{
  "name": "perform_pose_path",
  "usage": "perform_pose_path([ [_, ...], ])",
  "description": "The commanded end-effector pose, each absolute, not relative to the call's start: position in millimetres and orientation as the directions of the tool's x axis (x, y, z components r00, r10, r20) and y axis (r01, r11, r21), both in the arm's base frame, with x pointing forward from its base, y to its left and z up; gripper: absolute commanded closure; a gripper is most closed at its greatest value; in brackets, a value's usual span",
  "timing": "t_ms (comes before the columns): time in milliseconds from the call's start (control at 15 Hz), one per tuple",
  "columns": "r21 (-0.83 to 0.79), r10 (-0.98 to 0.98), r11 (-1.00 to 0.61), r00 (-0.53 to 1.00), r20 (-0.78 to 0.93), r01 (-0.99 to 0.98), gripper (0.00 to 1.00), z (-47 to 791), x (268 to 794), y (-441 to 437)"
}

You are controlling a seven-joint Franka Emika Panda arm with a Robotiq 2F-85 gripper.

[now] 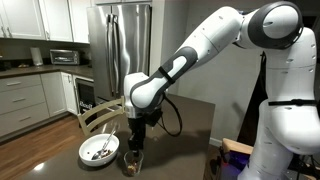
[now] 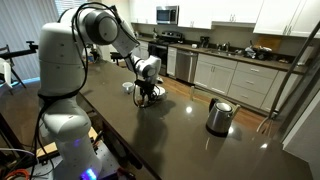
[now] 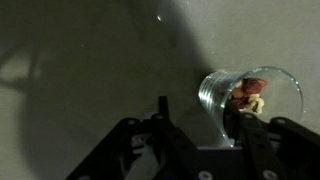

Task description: Pour the things in the glass into the bowl

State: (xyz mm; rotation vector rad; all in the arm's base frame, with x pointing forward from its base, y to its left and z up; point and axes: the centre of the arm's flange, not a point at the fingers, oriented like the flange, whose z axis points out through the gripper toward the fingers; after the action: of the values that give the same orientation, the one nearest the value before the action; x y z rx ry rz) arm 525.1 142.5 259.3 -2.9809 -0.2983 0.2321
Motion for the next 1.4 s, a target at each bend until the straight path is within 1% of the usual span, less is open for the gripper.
perform_pose_path([
  [0, -0.142, 0.195, -0.974, 0.973, -0.127, 0.177, 0.75, 259.3, 523.5, 143.2],
  [200, -0.145, 0.203, -0.972, 0.970, -0.134, 0.183, 0.95, 262.6, 525.3, 143.9],
  [267, -0.146, 0.206, -0.972, 0.969, -0.135, 0.186, 0.96, 263.7, 525.7, 144.4],
  [333, -0.144, 0.210, -0.971, 0.968, -0.136, 0.190, 0.99, 265.5, 526.8, 145.0],
  [467, -0.138, 0.219, -0.970, 0.966, -0.139, 0.200, 1.00, 272.2, 530.2, 146.7],
  [533, -0.139, 0.226, -0.968, 0.964, -0.138, 0.207, 0.96, 275.7, 532.1, 147.5],
  [1333, -0.121, 0.261, -0.962, 0.952, -0.162, 0.243, 0.96, 293.2, 548.3, 151.2],
])
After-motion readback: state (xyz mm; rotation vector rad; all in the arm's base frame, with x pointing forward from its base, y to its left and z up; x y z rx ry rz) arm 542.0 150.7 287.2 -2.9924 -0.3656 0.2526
